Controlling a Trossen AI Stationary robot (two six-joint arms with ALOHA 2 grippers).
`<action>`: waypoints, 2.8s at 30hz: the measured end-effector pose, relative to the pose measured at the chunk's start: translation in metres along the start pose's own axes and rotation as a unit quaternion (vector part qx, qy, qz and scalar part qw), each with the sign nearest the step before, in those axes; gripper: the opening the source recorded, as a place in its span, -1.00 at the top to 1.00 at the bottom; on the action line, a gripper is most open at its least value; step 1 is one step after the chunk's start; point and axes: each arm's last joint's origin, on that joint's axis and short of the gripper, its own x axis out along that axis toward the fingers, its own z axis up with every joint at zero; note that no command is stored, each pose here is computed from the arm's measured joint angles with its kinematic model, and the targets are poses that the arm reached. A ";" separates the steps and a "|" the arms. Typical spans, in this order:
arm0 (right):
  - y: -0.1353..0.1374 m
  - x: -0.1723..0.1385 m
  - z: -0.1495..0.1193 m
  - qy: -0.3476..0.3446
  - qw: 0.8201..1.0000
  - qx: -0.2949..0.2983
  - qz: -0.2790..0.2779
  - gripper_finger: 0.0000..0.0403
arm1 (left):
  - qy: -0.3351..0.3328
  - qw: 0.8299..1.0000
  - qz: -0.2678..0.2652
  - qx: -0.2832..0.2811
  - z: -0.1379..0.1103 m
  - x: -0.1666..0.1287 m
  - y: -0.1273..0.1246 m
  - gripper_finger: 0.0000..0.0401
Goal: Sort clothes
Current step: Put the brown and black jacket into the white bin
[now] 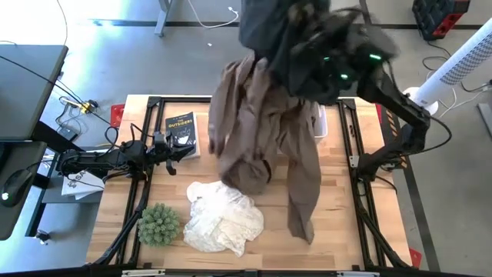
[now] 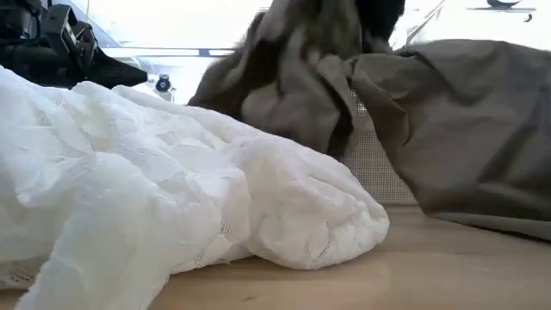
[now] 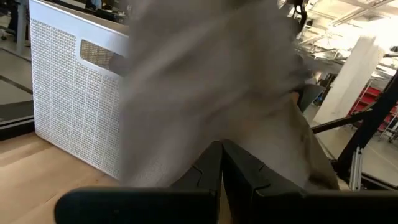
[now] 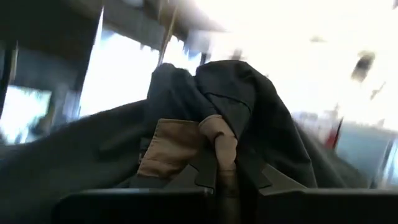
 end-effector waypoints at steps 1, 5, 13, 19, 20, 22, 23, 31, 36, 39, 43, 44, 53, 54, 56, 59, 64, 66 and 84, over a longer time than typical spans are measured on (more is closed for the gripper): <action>0.004 0.007 -0.016 0.049 0.999 -0.009 0.021 0.95 | 0.000 1.000 0.000 0.002 0.000 0.000 0.000 0.95; 0.021 0.026 -0.088 0.268 0.956 -0.015 0.119 0.94 | 0.001 1.000 0.000 0.002 0.000 0.000 0.000 0.95; 0.076 0.041 -0.229 0.622 0.740 -0.043 0.252 0.93 | 0.001 1.000 0.000 0.002 0.000 0.000 0.000 0.95; 0.115 0.053 -0.304 0.696 0.660 -0.069 0.274 0.92 | 0.002 1.000 0.001 0.002 0.000 0.000 0.000 0.95; 0.119 0.054 -0.313 0.704 0.651 -0.074 0.275 0.92 | 0.002 1.000 0.000 0.002 0.000 0.000 0.000 0.95; 0.126 0.054 -0.327 0.716 0.637 -0.083 0.274 0.92 | 0.002 1.000 0.000 0.002 0.000 0.000 0.000 0.95; 0.127 0.054 -0.330 0.719 0.634 -0.087 0.271 0.91 | 0.002 1.000 0.000 0.002 0.000 0.000 0.000 0.95; 0.113 0.052 -0.292 0.721 0.639 -0.104 0.249 0.51 | 0.002 1.000 -0.001 0.002 0.000 0.000 0.000 0.95; 0.092 0.043 -0.208 0.677 0.691 -0.077 0.240 0.36 | 0.004 1.000 0.001 0.002 -0.001 0.000 0.000 0.95; 0.085 0.020 -0.149 0.605 0.751 -0.063 0.257 0.35 | 0.015 1.000 0.003 0.001 -0.003 0.000 0.001 0.95; 0.077 -0.031 -0.080 0.515 0.815 -0.078 0.254 0.35 | 0.018 1.000 0.000 0.001 -0.003 0.000 0.001 0.95; 0.077 -0.046 -0.066 0.496 0.828 -0.075 0.251 0.35 | 0.017 1.000 0.001 0.001 -0.003 0.000 0.001 0.95; 0.093 -0.147 -0.010 0.365 0.897 -0.117 0.221 0.34 | -0.044 0.989 0.141 0.011 0.023 -0.001 0.006 0.95; 0.095 -0.151 -0.011 0.358 0.902 -0.129 0.206 0.34 | -0.035 0.987 0.157 0.016 0.030 -0.002 0.006 0.95; 0.099 -0.158 -0.018 0.357 0.903 -0.145 0.191 0.34 | -0.006 0.979 0.202 0.028 0.043 -0.002 0.007 0.95; 0.104 -0.163 -0.035 0.391 0.886 -0.147 0.202 0.34 | 0.054 0.955 0.285 0.055 0.064 0.002 0.008 0.95; 0.118 -0.174 -0.074 0.463 0.845 -0.156 0.218 0.34 | 0.169 0.923 0.333 0.098 0.089 0.039 0.015 0.95; 0.120 -0.181 -0.087 0.479 0.838 -0.159 0.208 0.34 | 0.231 0.916 0.307 0.110 0.089 0.063 0.025 0.94; 0.128 -0.247 -0.105 0.486 0.842 -0.056 0.229 0.34 | 0.260 0.946 0.165 0.103 0.061 0.160 0.084 0.26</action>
